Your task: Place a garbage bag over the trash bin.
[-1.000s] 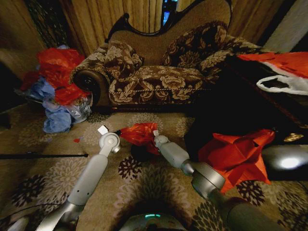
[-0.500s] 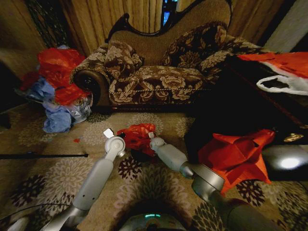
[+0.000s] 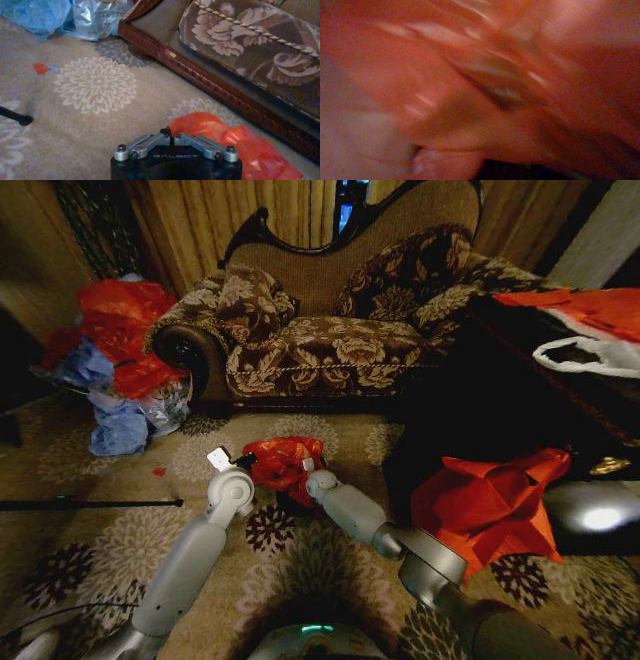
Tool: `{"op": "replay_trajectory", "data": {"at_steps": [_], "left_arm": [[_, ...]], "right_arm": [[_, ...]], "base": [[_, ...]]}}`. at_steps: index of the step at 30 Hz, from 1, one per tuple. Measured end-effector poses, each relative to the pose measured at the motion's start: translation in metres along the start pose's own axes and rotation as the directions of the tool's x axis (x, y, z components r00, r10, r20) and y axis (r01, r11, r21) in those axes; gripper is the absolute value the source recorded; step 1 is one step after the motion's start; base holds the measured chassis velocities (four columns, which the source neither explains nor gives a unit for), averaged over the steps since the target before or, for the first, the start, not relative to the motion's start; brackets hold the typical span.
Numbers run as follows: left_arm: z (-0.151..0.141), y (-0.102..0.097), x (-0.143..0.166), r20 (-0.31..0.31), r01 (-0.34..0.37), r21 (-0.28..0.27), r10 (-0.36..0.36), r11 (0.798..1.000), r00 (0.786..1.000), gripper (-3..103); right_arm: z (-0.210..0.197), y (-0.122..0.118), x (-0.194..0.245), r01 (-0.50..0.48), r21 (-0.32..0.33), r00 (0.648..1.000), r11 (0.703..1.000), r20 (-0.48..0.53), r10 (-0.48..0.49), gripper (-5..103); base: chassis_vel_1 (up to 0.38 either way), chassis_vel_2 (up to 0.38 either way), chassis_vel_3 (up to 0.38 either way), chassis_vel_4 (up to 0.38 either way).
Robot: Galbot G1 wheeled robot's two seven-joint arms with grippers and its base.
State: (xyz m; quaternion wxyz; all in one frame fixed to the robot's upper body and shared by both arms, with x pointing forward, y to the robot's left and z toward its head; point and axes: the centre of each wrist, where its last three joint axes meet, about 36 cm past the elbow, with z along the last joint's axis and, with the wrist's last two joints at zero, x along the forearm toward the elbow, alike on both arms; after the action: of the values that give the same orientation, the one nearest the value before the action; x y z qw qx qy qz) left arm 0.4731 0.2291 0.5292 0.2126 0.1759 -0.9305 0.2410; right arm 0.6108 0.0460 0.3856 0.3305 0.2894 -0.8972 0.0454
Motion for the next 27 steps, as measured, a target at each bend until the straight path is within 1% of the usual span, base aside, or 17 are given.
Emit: {"op": "replay_trajectory", "data": {"at_steps": [2, 3, 4, 5, 7, 8, 11, 12, 15, 17, 18, 19, 22, 23, 24, 25, 27], "left_arm": [[-0.005, 0.003, 0.000, 0.001, 0.002, 0.000, -0.002, 1.000, 1.000, 0], [-0.006, 0.004, 0.000, 0.002, 0.002, 0.001, -0.002, 1.000, 1.000, 0], [-0.006, 0.004, 0.000, 0.002, 0.002, 0.001, -0.002, 1.000, 1.000, 0], [-0.008, 0.004, 0.001, 0.006, 0.005, 0.002, -0.005, 1.000, 1.000, 0], [-0.012, 0.005, 0.003, 0.014, 0.004, -0.002, -0.004, 1.000, 1.000, 0], [-0.012, 0.005, 0.003, 0.014, 0.004, -0.002, -0.004, 1.000, 1.000, 0], [-0.016, 0.006, 0.006, 0.021, -0.004, -0.009, 0.005, 1.000, 1.000, 0], [-0.016, 0.006, 0.006, 0.021, -0.004, -0.009, 0.005, 1.000, 1.000, 0], [-0.017, 0.006, 0.007, 0.016, -0.014, -0.009, 0.014, 1.000, 1.000, 0], [-0.017, 0.006, 0.007, 0.015, -0.017, -0.008, 0.017, 1.000, 1.000, 0], [-0.016, 0.005, 0.007, 0.013, -0.019, -0.008, 0.020, 1.000, 1.000, 0], [-0.016, 0.005, 0.007, 0.013, -0.019, -0.008, 0.020, 1.000, 1.000, 0], [-0.016, 0.005, 0.008, 0.009, -0.025, -0.007, 0.025, 1.000, 1.000, 0], [-0.016, 0.004, 0.008, 0.008, -0.027, -0.007, 0.027, 1.000, 1.000, 0], [-0.016, 0.004, 0.008, 0.008, -0.027, -0.007, 0.027, 1.000, 1.000, 0], [-0.017, 0.004, 0.008, 0.008, -0.030, -0.005, 0.030, 1.000, 1.000, 0], [-0.018, 0.003, 0.008, 0.007, -0.031, -0.005, 0.031, 1.000, 1.000, 0]], "right_arm": [[-0.010, 0.023, 0.011, 0.004, 0.002, 1.000, 1.000, 0.027, -0.004, 26], [-0.012, 0.030, 0.014, 0.003, 0.001, 0.999, 1.000, 0.034, -0.003, 26], [-0.012, 0.030, 0.014, 0.003, 0.001, 0.999, 1.000, 0.034, -0.003, 26], [-0.015, 0.040, 0.019, 0.001, 0.005, 0.999, 1.000, 0.047, -0.002, 31], [-0.019, 0.052, 0.026, -0.001, 0.022, 0.998, 1.000, 0.067, -0.001, 42], [-0.019, 0.052, 0.026, -0.001, 0.022, 0.998, 1.000, 0.067, -0.001, 42], [-0.028, 0.065, 0.035, -0.006, 0.041, 0.995, 0.999, 0.096, 0.002, 58], [-0.028, 0.065, 0.035, -0.006, 0.041, 0.995, 0.999, 0.096, 0.002, 58], [-0.037, 0.067, 0.040, -0.015, 0.046, 0.994, 0.999, 0.113, 0.009, 74], [-0.040, 0.066, 0.040, -0.016, 0.047, 0.994, 0.999, 0.112, 0.010, 74], [-0.042, 0.065, 0.040, -0.013, 0.047, 0.994, 0.999, 0.107, 0.008, 80], [-0.042, 0.065, 0.040, -0.013, 0.047, 0.994, 0.999, 0.107, 0.008, 80], [-0.036, 0.051, 0.032, -0.031, 0.027, 0.996, 0.999, 0.079, 0.028, 95], [-0.035, 0.050, 0.031, -0.035, 0.014, 0.996, 0.999, 0.077, 0.034, 99], [-0.035, 0.050, 0.031, -0.035, 0.014, 0.996, 0.999, 0.077, 0.034, 99], [-0.036, 0.053, 0.034, -0.032, -0.009, 0.997, 0.999, 0.077, 0.032, 100], [-0.038, 0.055, 0.036, -0.028, -0.015, 0.997, 1.000, 0.078, 0.029, 100]], "base": [[0.000, 0.000, 0.000, 0.000], [0.000, 0.000, 0.000, 0.000], [0.000, 0.000, 0.000, 0.000], [0.000, 0.000, 0.000, 0.000], [0.000, 0.000, 0.000, 0.000], [0.000, 0.000, 0.000, 0.000], [0.000, 0.000, 0.000, 0.000], [0.000, 0.000, 0.000, 0.000], [0.000, 0.000, 0.000, 0.000], [0.000, 0.000, 0.000, 0.000], [0.000, 0.000, 0.000, 0.000], [0.000, 0.000, 0.000, 0.000], [0.000, 0.000, 0.000, 0.000], [0.000, 0.000, 0.000, 0.000], [0.000, 0.000, 0.000, 0.000], [0.000, 0.000, 0.000, 0.000], [0.000, 0.000, 0.000, 0.000]]}}
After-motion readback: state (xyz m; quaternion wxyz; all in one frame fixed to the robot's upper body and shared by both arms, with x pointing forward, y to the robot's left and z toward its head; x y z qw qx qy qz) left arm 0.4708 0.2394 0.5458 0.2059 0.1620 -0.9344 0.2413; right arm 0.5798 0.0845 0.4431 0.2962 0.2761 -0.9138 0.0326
